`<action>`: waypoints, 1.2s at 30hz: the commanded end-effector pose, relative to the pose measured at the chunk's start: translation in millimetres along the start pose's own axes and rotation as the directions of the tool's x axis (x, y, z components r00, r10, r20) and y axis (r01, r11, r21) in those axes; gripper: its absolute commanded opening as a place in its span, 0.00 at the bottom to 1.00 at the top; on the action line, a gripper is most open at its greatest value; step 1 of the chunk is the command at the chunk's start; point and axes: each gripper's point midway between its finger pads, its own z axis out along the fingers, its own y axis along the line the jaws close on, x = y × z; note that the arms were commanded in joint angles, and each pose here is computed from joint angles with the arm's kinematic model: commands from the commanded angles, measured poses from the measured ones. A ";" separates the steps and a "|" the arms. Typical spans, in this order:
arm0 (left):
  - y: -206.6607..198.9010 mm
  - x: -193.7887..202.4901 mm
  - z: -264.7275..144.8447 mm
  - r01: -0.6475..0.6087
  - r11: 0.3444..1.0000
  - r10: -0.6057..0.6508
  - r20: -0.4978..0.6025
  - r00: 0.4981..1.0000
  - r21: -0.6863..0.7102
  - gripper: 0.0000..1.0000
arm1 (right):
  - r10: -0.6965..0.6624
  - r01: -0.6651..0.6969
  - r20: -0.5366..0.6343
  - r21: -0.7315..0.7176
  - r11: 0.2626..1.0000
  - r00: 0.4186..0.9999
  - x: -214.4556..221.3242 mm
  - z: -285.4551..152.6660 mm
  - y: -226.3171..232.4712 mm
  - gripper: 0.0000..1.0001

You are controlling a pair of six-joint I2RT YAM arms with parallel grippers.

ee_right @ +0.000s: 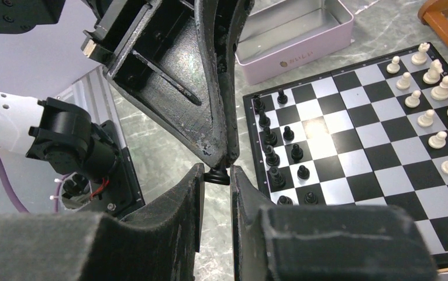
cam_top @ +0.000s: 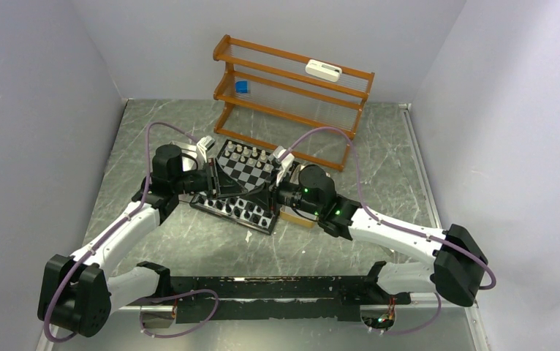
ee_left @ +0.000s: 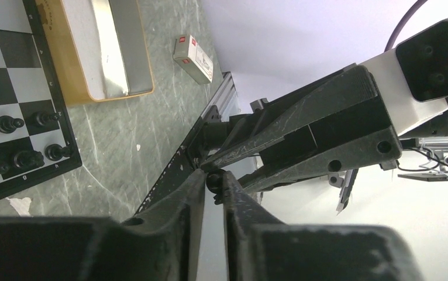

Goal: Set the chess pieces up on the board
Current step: Place the chess piece on the chessboard.

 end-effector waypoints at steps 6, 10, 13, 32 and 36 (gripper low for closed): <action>-14.8 -0.3 -1.7 -0.059 0.998 0.060 -0.011 0.998 0.033 0.05 | -0.028 0.028 0.039 0.004 1.000 0.999 -14.0 6.5 1.8 0.17; -13.4 -7.5 -1.1 -0.101 0.995 0.101 0.003 0.995 -0.002 0.05 | -0.012 0.011 0.021 0.025 1.000 1.000 -6.3 7.5 -3.0 0.32; -9.2 -18.4 -0.8 -0.159 0.985 0.161 0.027 0.987 -0.058 0.05 | 0.003 -0.004 0.026 0.056 0.998 1.000 -3.6 4.6 -8.4 0.46; 88.7 -143.1 -61.8 -0.276 0.532 0.616 0.143 0.774 -0.801 0.05 | -0.035 0.021 0.078 0.177 0.984 0.996 -25.5 -49.5 -16.6 1.00; 109.0 -138.4 -66.9 -0.202 0.453 0.600 0.129 0.789 -0.868 0.05 | -0.029 0.004 0.118 0.211 0.977 0.993 -25.4 -58.2 -22.5 1.00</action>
